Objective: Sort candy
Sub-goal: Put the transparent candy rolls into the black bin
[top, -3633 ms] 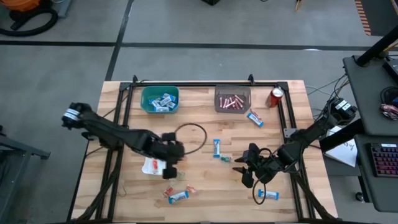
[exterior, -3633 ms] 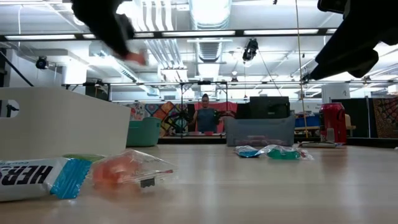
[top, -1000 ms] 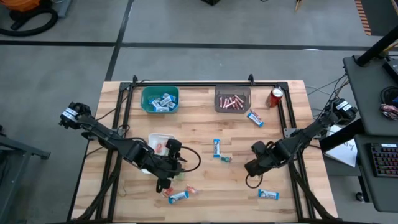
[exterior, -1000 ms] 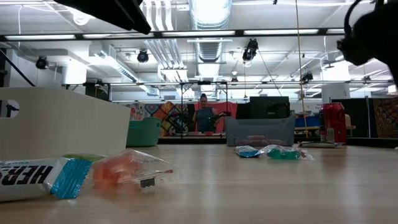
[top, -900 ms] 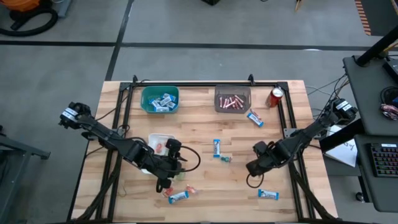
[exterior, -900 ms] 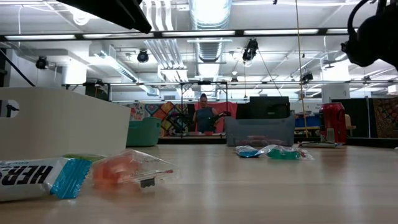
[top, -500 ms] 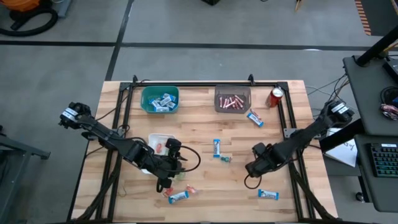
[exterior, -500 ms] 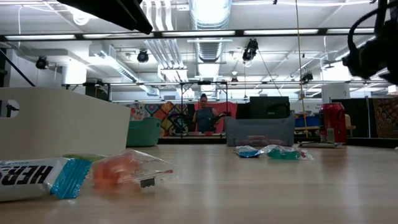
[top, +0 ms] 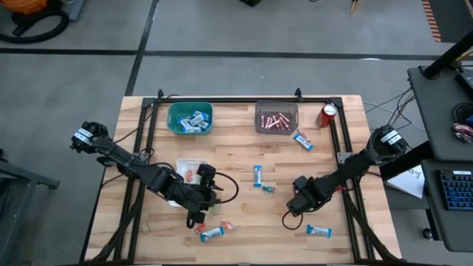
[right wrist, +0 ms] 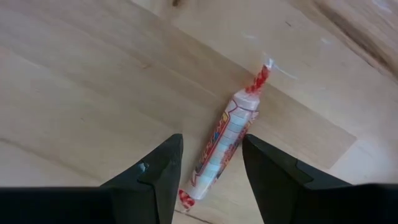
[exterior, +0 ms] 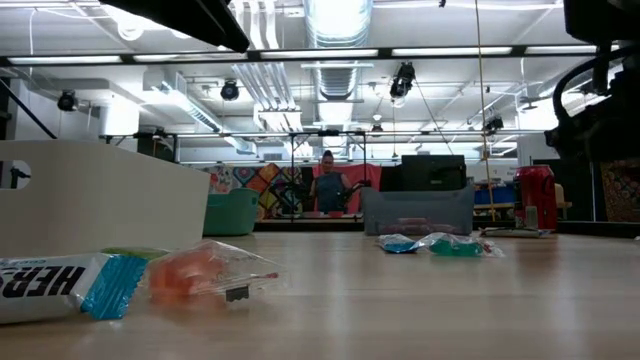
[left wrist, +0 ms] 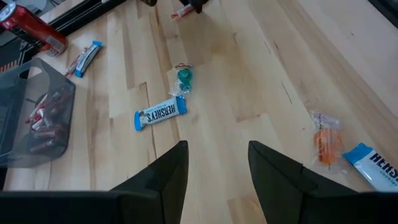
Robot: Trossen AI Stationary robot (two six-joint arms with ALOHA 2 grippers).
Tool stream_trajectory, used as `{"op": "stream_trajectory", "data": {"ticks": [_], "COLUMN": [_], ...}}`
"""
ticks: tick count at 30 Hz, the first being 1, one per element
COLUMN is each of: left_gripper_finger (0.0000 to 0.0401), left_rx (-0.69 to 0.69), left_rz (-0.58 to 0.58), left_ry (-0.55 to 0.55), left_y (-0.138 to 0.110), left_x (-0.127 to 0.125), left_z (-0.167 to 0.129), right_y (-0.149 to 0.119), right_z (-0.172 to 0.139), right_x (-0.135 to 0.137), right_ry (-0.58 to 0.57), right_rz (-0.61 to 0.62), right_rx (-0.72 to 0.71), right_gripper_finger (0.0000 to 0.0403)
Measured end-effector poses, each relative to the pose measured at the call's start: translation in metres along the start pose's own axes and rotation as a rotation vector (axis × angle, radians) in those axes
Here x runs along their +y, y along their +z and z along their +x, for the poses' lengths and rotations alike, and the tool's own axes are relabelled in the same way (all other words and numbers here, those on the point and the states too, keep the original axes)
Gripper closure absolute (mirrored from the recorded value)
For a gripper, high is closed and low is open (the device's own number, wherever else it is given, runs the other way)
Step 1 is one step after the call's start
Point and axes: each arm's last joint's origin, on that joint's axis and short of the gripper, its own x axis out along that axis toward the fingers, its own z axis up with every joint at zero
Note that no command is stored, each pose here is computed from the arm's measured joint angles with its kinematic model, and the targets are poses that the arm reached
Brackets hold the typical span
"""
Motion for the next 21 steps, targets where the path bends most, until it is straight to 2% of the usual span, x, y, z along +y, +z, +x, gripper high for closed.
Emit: {"op": "stream_trajectory", "data": {"ticks": [21], "left_gripper_finger": [0.025], "left_rx": [-0.017], "left_rz": [-0.008], "left_ry": [0.0], "left_y": [0.0017], "left_x": [-0.0001], "left_z": [0.0003], "right_y": [0.0001], "right_z": [-0.0001], "right_x": [0.0015], "right_ry": [0.015], "right_rz": [-0.021], "right_rx": [0.0], "right_gripper_finger": [0.0241]}}
